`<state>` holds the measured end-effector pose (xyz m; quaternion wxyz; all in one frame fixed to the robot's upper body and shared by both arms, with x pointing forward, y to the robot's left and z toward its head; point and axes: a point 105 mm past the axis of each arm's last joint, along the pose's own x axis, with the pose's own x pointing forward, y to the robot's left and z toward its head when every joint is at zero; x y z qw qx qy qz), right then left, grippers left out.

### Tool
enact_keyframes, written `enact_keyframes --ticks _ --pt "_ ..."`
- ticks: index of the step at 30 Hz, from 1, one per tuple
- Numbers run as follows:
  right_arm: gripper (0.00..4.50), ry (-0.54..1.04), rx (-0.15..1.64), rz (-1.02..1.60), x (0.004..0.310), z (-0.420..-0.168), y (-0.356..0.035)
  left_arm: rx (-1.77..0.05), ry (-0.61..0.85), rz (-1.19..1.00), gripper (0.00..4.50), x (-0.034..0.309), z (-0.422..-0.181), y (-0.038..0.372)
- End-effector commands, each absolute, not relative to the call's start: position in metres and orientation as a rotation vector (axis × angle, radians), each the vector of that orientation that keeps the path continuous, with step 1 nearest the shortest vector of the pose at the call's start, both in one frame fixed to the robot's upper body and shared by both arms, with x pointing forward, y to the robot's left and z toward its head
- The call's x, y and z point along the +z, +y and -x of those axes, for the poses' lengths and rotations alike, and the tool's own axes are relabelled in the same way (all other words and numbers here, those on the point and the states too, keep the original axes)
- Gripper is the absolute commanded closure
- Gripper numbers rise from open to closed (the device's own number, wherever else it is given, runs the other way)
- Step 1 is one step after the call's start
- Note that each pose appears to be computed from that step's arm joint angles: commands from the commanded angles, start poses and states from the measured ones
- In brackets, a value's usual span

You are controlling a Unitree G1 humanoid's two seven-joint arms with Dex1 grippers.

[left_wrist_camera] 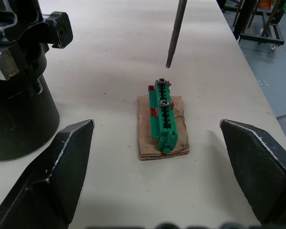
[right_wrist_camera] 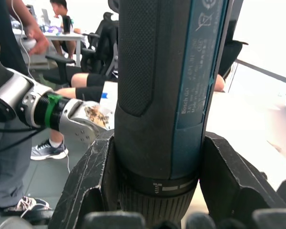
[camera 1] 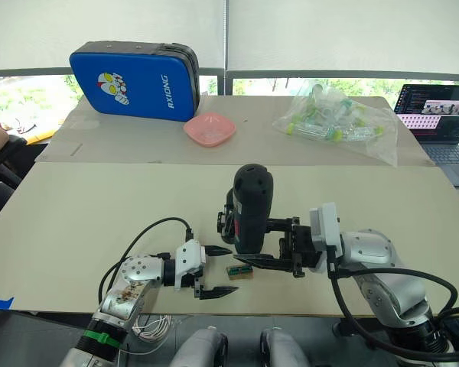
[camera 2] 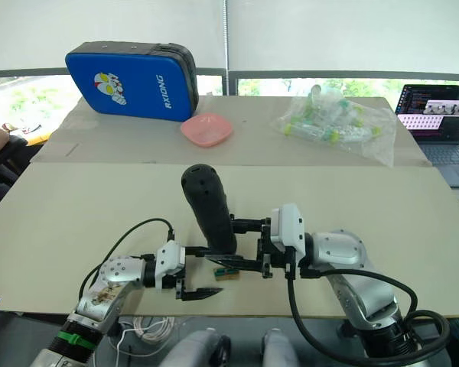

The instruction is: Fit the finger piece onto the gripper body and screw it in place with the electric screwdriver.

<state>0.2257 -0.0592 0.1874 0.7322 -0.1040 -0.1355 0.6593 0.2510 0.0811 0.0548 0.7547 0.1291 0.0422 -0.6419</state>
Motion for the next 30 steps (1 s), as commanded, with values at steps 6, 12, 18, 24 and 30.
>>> enact_keyframes --ticks 6,12,18,24,30 --pt "2.54 -0.348 1.452 0.25 0.1956 -0.2219 -0.0587 -1.44 0.171 -0.241 0.0 0.038 -0.2384 0.0751" --pt "2.54 -0.336 1.45 0.254 0.1926 -0.2225 -0.0587 -1.442 0.172 -0.239 0.0 0.0379 -0.238 0.0745" --pt "2.54 -0.326 1.448 0.256 0.19 -0.2225 -0.0591 -1.444 0.175 -0.238 0.0 0.037 -0.2378 0.0746" --pt "2.54 -0.322 1.446 0.257 0.1883 -0.222 -0.0593 -1.444 0.18 -0.24 0.0 0.0351 -0.2378 0.076" --pt "2.54 -0.32 1.447 0.258 0.1873 -0.2213 -0.0594 -1.444 0.181 -0.241 0.0 0.0344 -0.2378 0.0769"
